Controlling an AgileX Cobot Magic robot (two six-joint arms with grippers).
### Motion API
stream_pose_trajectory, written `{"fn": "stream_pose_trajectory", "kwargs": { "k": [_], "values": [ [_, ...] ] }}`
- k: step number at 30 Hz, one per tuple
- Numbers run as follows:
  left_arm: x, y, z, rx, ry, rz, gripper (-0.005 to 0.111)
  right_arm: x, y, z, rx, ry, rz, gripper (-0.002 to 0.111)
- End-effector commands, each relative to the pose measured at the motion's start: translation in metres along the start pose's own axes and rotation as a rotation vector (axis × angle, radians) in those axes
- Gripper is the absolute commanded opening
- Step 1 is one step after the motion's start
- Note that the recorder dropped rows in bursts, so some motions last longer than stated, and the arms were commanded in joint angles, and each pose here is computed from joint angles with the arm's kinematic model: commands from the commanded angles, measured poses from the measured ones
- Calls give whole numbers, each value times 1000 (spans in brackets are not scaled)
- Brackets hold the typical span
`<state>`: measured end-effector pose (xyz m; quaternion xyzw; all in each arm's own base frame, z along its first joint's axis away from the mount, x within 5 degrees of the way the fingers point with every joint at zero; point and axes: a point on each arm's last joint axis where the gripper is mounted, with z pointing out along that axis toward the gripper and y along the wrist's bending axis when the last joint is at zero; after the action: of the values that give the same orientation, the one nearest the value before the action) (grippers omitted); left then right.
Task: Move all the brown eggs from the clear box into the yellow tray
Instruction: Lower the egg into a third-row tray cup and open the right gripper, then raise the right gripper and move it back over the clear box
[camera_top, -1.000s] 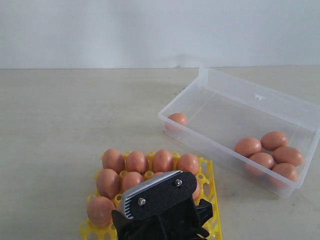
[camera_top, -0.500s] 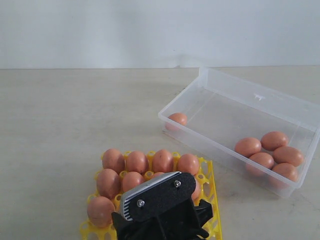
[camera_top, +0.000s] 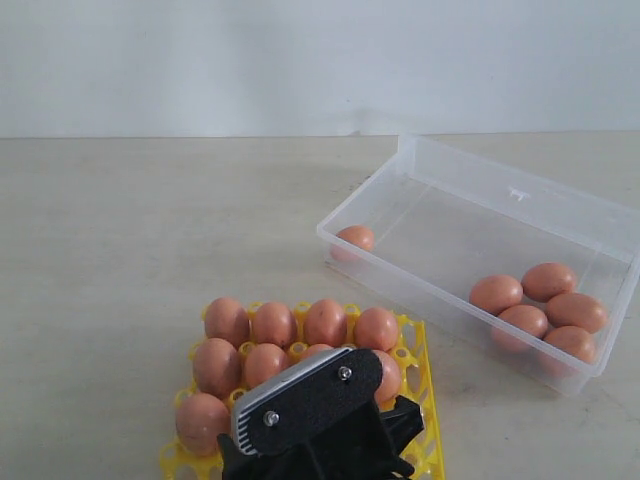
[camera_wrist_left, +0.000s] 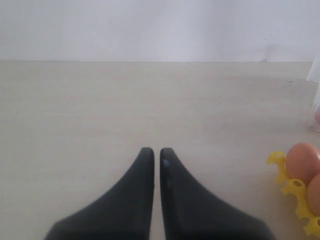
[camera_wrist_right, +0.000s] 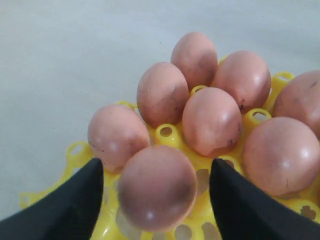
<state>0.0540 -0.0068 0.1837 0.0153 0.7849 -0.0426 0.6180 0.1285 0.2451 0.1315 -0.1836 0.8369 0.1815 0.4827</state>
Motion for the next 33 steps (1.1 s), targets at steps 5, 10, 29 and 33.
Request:
{"fn": "stream_pose_trajectory", "kwargs": {
  "k": [5, 10, 29, 33],
  "values": [
    [-2, 0, 0, 5, -17, -13, 4, -2, 0, 0, 3, -21, -29, 62],
    [-2, 0, 0, 5, -17, -13, 4, -67, -23, -35, 231, -464, -49, 62],
    [-2, 0, 0, 5, -17, -13, 4, -192, -250, -68, 484, -152, 171, 0],
    [-2, 0, 0, 5, -17, -13, 4, -179, -270, -51, 485, -79, 168, 0]
  ]
}}
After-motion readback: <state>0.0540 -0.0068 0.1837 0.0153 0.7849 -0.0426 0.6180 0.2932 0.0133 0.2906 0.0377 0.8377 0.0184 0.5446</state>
